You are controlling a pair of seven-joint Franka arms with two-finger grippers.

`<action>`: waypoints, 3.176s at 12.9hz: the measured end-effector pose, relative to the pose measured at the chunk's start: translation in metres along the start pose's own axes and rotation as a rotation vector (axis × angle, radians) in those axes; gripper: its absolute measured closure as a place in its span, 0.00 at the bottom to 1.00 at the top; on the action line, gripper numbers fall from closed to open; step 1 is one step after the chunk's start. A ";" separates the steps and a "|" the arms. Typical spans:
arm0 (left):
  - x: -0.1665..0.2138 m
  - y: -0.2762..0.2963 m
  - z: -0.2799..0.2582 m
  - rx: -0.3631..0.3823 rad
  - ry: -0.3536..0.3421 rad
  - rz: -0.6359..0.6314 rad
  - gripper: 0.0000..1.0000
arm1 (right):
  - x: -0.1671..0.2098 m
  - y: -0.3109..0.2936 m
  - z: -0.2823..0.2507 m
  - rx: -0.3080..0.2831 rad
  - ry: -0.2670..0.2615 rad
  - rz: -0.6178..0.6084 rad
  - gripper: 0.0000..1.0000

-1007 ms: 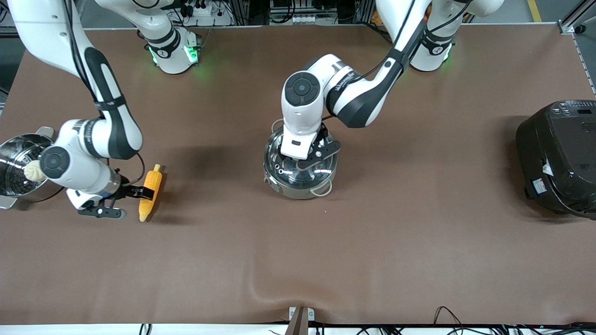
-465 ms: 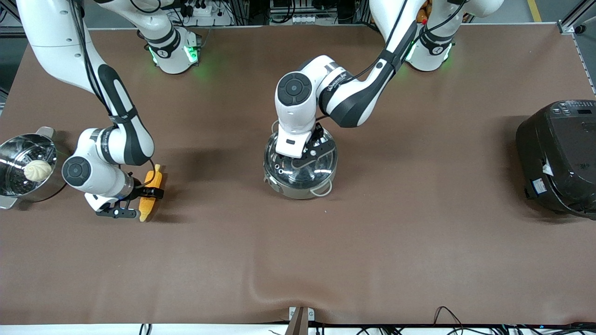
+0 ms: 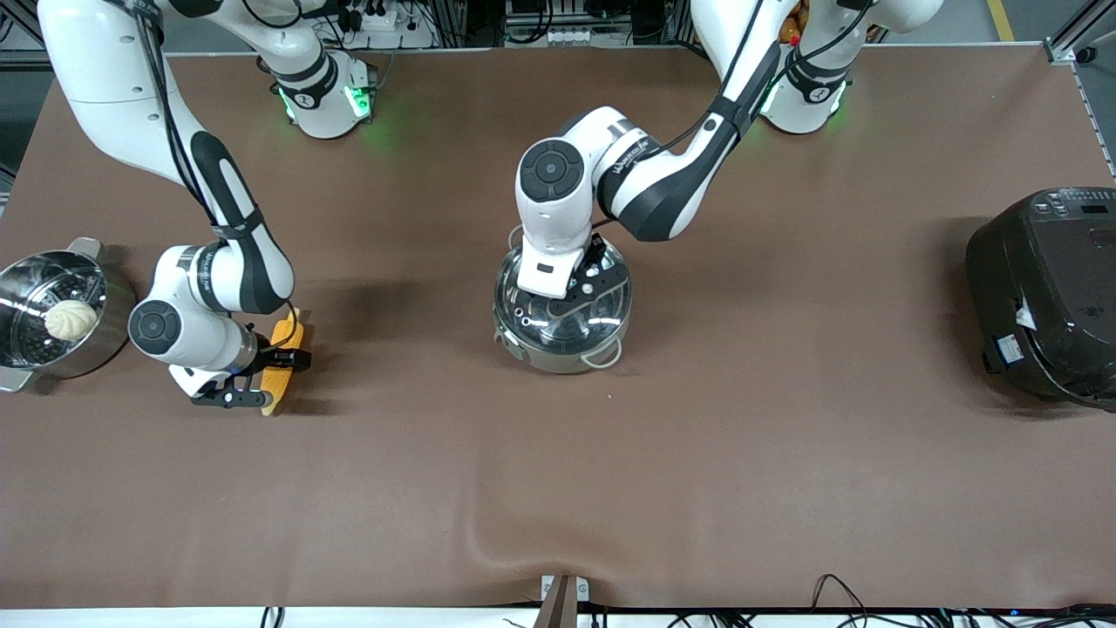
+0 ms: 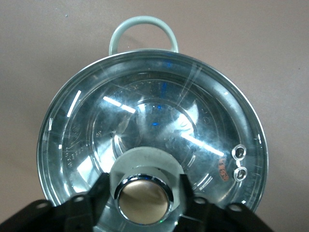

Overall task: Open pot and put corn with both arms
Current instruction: 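Lift the lid with the left gripper while the right gripper lifts the corn, then set the lid down with the left gripper while the right gripper lowers the corn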

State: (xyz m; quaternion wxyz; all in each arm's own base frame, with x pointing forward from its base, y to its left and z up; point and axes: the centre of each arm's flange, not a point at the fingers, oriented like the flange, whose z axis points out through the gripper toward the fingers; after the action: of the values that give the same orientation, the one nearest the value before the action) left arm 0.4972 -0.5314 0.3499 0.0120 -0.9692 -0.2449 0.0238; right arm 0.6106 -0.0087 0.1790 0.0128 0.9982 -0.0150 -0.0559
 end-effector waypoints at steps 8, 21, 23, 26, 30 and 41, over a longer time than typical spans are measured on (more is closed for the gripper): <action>0.002 -0.003 -0.021 -0.009 0.004 -0.003 0.49 | 0.002 -0.001 -0.009 0.002 -0.070 -0.004 0.63; 0.293 -0.272 -0.137 0.017 -0.066 0.151 0.49 | -0.010 -0.213 -0.259 0.051 -0.176 0.181 0.65; 0.315 -0.300 -0.082 0.016 -0.079 0.186 0.49 | -0.040 -0.286 -0.263 0.035 -0.168 0.233 0.65; 0.325 -0.338 -0.003 0.009 -0.080 0.213 0.49 | -0.093 -0.396 -0.254 0.010 -0.092 0.277 0.65; 0.309 -0.362 0.064 0.001 -0.061 0.209 0.49 | -0.128 -0.458 -0.235 0.005 -0.033 0.301 0.65; 0.305 -0.420 0.122 0.019 0.029 0.313 0.32 | -0.145 -0.525 -0.151 0.045 0.000 0.091 0.65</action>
State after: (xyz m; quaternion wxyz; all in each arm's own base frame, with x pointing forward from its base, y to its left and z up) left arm 0.5600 -0.0155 0.2305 0.0210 -0.9956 -0.0902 0.0135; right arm 0.4982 0.5238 0.3310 -0.0073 0.9965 -0.0619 -0.0549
